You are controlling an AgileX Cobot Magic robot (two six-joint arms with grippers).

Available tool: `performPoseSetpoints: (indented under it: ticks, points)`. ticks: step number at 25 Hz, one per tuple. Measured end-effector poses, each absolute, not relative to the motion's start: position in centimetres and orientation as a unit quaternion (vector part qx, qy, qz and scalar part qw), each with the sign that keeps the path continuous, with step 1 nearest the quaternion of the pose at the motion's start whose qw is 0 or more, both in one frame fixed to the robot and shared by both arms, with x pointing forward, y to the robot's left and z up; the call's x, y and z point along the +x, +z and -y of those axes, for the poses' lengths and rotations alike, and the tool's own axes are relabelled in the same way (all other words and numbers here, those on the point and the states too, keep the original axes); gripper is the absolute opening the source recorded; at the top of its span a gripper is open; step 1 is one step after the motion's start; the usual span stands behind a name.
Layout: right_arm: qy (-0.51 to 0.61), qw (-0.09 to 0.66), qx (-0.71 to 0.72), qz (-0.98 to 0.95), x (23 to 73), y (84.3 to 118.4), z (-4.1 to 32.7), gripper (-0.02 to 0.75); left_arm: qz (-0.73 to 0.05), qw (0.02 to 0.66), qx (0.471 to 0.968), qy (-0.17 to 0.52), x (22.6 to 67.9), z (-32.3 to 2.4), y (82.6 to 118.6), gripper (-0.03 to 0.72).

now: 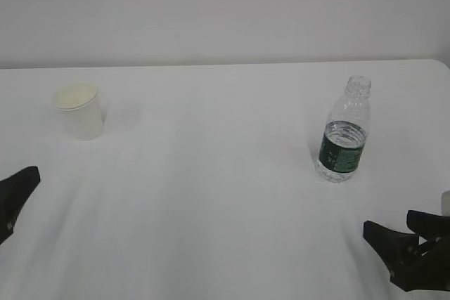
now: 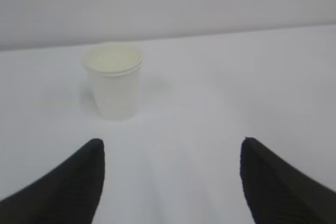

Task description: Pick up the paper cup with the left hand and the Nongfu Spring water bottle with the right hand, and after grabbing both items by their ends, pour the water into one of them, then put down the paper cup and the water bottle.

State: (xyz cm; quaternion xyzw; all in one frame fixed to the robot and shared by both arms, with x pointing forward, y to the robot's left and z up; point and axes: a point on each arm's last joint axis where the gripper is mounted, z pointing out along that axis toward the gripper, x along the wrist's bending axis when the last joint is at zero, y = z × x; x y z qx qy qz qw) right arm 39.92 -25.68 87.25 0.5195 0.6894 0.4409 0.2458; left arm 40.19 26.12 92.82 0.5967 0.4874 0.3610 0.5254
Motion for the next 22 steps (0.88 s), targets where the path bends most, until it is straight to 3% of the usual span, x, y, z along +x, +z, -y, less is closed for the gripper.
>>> performPoseSetpoints:
  ticks: [3,7,22]
  points:
    - [0.443,0.248,0.518,-0.689,40.0,87.3,25.7,0.588,-0.514,0.495,0.611,0.342,40.4,-26.2,91.2,0.645]
    - [0.445,0.25,0.517,-0.687,40.1,87.3,25.7,0.587,-0.524,0.469,0.639,0.312,40.8,-25.9,89.6,0.666]
    - [0.456,0.312,0.471,-0.688,43.2,88.3,25.5,0.587,-0.522,0.471,0.64,0.311,41.4,-25.8,89.4,0.575]
